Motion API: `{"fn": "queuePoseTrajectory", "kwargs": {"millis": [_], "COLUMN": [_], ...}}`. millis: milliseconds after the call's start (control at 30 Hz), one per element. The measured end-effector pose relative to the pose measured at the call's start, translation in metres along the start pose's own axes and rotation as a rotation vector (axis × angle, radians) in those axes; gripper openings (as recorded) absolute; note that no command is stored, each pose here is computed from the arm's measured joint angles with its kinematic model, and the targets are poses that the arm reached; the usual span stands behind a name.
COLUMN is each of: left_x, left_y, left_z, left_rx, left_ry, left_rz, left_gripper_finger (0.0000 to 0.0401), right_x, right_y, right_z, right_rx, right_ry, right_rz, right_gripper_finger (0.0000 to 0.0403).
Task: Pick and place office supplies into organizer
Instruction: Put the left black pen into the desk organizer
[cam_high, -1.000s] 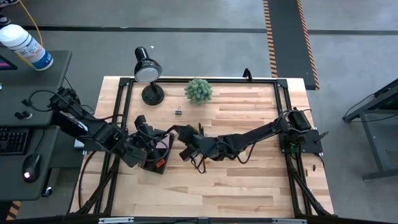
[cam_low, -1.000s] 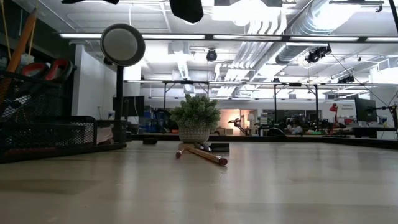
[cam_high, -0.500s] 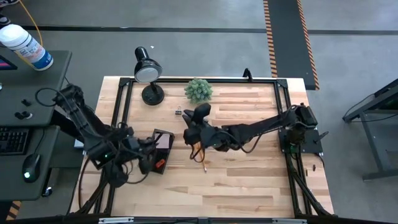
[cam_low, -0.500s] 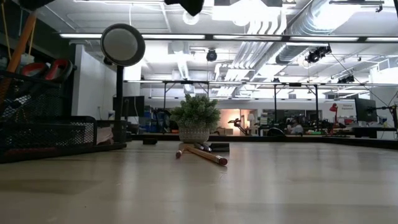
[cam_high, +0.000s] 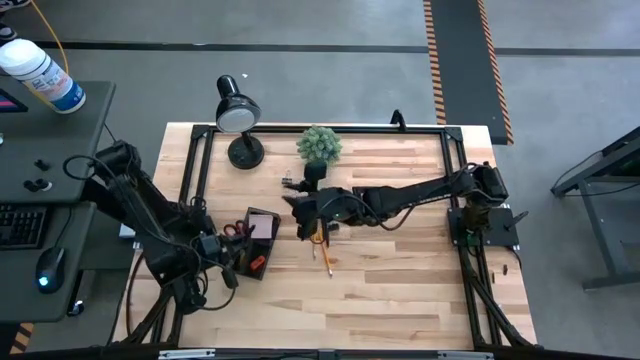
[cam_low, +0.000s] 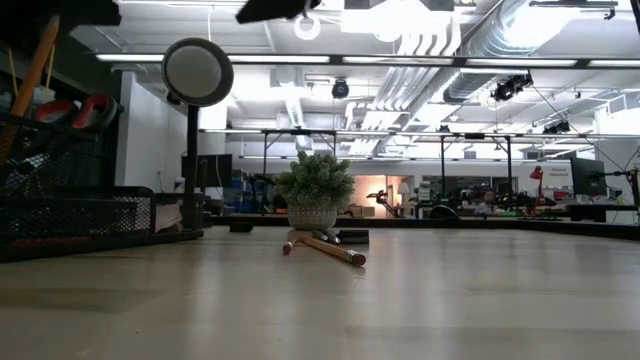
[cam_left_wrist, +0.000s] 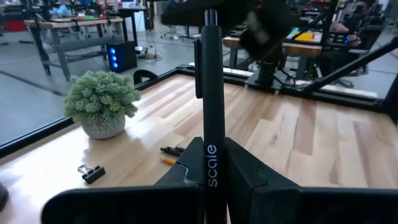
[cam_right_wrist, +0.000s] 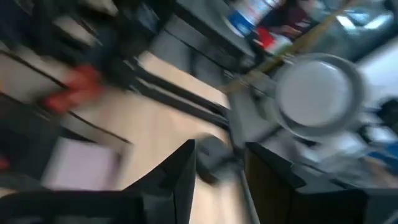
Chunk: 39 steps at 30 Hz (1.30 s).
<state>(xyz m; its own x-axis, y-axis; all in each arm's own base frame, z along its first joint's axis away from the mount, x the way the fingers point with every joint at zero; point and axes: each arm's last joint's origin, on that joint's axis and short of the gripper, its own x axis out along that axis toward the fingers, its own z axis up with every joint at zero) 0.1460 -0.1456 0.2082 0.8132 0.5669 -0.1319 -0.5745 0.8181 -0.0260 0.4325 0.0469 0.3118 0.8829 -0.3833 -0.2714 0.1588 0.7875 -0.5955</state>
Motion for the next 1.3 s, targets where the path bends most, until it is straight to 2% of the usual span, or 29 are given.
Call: {"fn": "queuePoseTrajectory", "kwargs": {"millis": [233,433,667,1000,1300], "left_x": [0.001,0.001,0.001,0.001,0.001], "left_y": [-0.001,0.000,0.000,0.000,0.000], "left_z": [-0.009,-0.008,-0.007,-0.007,-0.007], "left_rx": [0.024,0.033,0.049,0.047,0.046], "left_ry": [-0.027,-0.054,-0.079,-0.086,-0.087], "left_rz": [0.012,0.019,0.026,0.027,0.028], "left_gripper_finger": [0.0009,0.0010,0.0010,0.0010,0.0010], "right_x": [0.009,0.014,0.033,0.050,0.051], "right_y": [-0.011,-0.020,-0.001,0.011,0.008], "right_z": [0.001,0.003,-0.007,-0.012,-0.009], "right_rx": [0.295,0.451,0.480,0.484,0.490], "right_ry": [-0.226,-0.330,-0.319,-0.417,-0.507], "right_rz": [0.423,0.571,0.590,0.569,0.583], "right_gripper_finger": [0.0126,0.0126,0.0126,0.0126,0.0126]}}
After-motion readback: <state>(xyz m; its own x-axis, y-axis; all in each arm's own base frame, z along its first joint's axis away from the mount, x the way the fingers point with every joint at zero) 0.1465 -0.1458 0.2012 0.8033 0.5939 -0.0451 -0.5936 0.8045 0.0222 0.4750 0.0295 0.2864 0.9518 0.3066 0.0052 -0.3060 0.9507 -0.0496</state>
